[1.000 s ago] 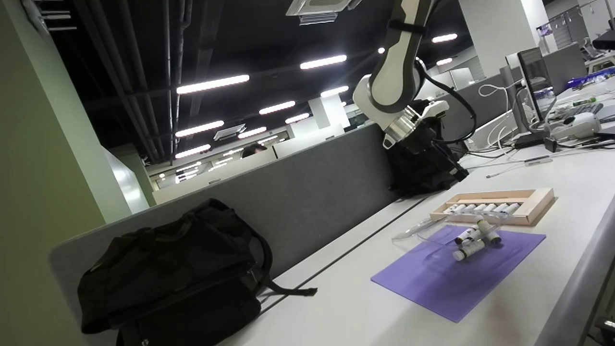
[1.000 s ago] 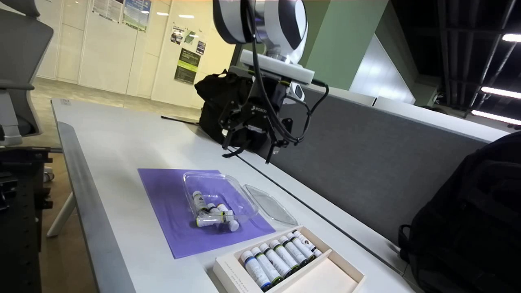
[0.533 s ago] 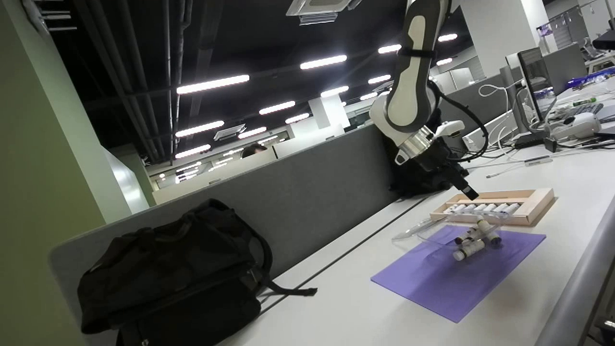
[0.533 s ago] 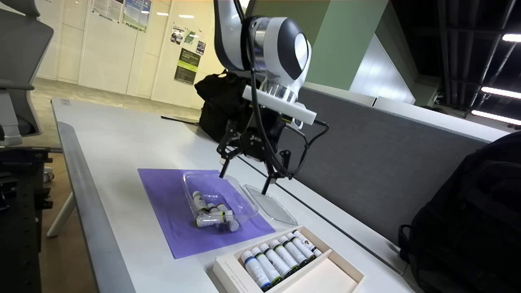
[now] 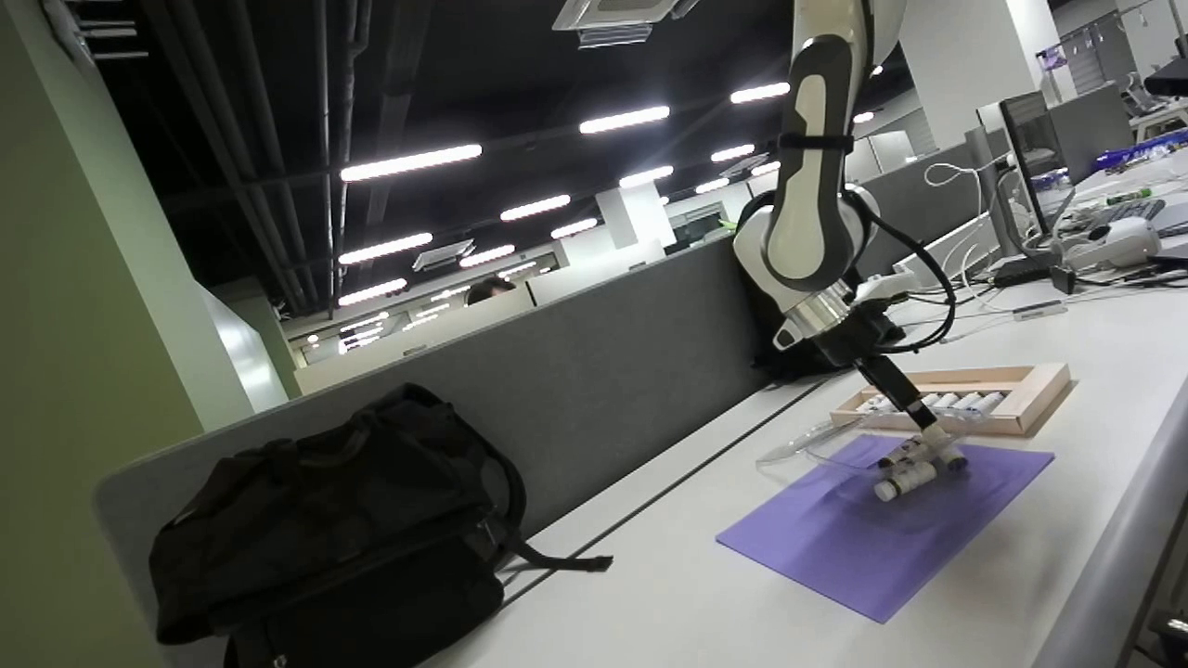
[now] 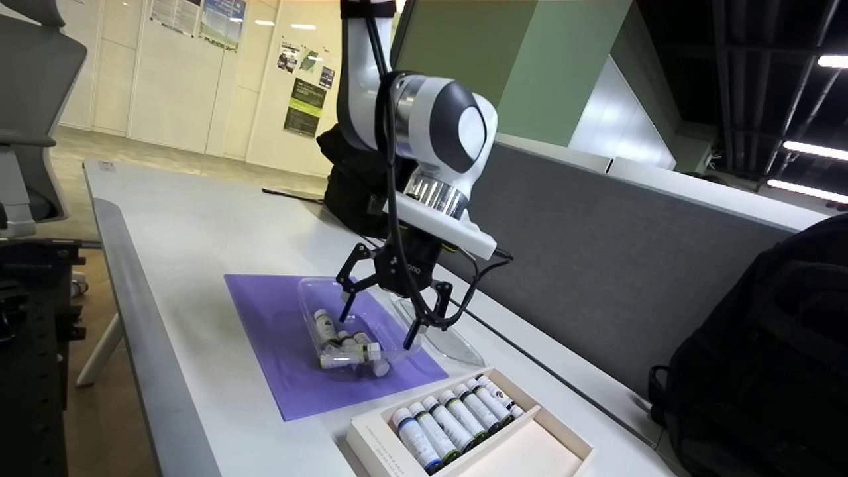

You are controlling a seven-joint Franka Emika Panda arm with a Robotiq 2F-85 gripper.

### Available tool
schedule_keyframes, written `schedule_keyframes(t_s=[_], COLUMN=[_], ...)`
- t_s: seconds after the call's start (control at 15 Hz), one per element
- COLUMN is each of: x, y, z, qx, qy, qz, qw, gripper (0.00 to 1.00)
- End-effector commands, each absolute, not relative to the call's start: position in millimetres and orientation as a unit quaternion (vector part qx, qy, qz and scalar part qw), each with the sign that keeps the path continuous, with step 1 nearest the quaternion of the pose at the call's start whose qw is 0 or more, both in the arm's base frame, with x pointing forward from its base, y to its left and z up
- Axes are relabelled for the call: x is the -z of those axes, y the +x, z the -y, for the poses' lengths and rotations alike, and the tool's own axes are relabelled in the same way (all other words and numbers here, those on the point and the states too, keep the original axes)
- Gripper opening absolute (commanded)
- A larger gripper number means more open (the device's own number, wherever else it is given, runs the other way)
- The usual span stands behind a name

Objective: Put one bottle from the container into the bottom of the segment tray

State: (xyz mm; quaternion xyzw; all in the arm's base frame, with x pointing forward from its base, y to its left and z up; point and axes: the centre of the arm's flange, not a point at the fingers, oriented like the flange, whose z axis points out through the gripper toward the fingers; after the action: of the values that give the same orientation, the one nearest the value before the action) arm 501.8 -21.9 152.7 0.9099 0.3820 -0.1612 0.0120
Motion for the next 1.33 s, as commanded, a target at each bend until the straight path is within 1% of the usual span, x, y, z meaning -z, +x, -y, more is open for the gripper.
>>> schedule_keyframes(t_s=[0.0,0.33,0.73,1.27], x=[-147.2,-142.9,-141.0,-142.8], y=[498.2,495.3,492.1,491.4], z=[6.9,-14.4,-5.4,13.6], qx=[0.150,0.155,0.239,0.249], qy=[0.903,0.895,0.897,0.902], qz=[-0.403,-0.418,-0.372,-0.354], qw=[0.004,-0.007,-0.007,-0.002], gripper=[1.00,1.00,1.00,1.00])
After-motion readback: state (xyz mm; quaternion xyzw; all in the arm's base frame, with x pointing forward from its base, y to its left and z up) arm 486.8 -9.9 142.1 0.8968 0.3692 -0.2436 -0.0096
